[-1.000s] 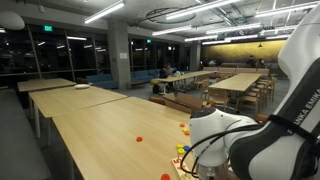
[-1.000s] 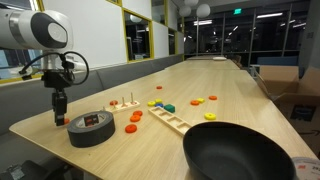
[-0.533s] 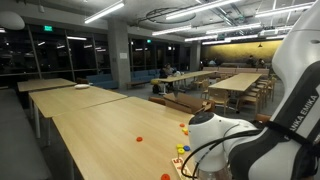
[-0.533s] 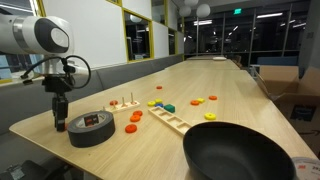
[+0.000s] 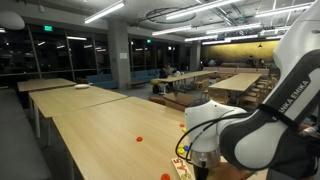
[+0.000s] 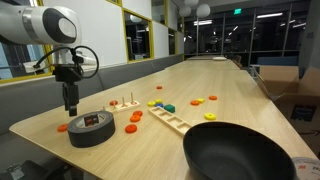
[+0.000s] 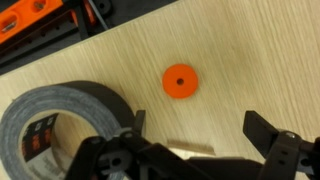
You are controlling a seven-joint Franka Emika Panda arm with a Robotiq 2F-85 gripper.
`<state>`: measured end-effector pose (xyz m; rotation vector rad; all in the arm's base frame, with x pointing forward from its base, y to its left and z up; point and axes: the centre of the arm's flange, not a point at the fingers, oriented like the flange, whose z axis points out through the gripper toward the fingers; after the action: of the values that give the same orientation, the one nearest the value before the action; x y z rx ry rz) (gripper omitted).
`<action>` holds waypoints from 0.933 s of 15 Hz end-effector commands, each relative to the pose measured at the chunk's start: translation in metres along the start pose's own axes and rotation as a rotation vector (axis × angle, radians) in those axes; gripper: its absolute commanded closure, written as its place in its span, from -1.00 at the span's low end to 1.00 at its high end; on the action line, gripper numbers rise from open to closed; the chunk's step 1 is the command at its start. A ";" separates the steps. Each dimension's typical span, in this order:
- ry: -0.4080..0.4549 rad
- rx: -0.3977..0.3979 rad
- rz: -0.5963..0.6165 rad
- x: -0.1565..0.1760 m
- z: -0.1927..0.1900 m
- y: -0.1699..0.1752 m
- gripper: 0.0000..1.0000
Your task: Remove the orange object from the wooden object
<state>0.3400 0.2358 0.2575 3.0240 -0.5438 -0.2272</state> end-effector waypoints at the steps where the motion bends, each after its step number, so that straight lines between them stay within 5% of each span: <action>1: 0.082 0.000 -0.042 0.030 -0.073 0.028 -1.00; 6: 0.180 -0.053 -0.194 0.073 -0.165 0.097 -1.00; 14: 0.182 0.094 -0.501 0.087 -0.297 0.225 -1.00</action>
<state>0.3990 0.0349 0.5104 3.1232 0.0909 0.0592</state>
